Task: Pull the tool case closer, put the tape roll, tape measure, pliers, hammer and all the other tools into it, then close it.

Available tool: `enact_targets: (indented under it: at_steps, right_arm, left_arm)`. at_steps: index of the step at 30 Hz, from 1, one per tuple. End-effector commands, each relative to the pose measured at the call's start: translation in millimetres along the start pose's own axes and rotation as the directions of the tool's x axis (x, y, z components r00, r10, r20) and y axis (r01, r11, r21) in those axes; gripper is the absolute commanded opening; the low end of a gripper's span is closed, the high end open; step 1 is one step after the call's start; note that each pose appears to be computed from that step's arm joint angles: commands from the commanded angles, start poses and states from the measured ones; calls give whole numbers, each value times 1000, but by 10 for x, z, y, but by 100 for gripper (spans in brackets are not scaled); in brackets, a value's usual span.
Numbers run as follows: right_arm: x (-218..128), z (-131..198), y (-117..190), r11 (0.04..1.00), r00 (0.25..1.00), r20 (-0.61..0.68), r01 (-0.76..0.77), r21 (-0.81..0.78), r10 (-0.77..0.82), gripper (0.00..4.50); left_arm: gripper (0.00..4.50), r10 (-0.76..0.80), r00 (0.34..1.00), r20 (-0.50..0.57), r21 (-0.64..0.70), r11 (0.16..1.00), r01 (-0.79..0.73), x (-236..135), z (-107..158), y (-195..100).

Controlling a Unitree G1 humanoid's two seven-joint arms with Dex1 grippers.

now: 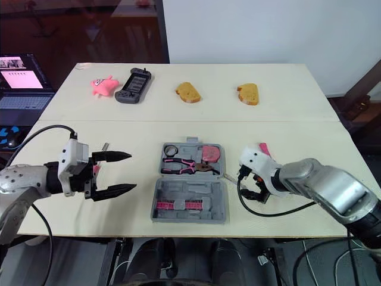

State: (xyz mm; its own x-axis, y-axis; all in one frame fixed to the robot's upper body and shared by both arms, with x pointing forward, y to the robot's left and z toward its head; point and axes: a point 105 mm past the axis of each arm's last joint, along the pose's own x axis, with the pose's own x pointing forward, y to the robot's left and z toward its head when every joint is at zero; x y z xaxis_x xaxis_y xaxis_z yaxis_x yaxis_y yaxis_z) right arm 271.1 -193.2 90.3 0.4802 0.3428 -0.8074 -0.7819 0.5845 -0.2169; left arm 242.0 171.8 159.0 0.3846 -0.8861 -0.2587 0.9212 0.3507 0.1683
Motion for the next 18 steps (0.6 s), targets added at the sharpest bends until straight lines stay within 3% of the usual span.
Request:
enact_targets:
  at_steps: [1, 9, 12, 14, 18]
  right_arm:
    - [74, 15, -44, 998, 999, 38, 28, -54, -26, 443]
    - [250, -83, -62, 1000, 1000, 17, 3, -30, -3, 443]
    - [283, -105, -44, 1000, 1000, 10, -9, -18, 9, 361]
    - [298, -102, -43, 1000, 1000, 10, -10, -20, 10, 267]
    - [321, -90, -42, 1000, 1000, 15, -9, -23, 9, 267]
  left_arm:
    - [450, -18, 999, 31, 35, 999, 17, -27, 120, -74]
    - [450, -23, 999, 30, 31, 999, 22, 1, 144, -128]
    - [450, -18, 1000, 24, 30, 999, 17, -2, 141, -124]
    - [450, -13, 1000, 19, 31, 999, 12, -7, 139, -120]
    - [450, -9, 1000, 15, 33, 999, 9, -13, 140, -118]
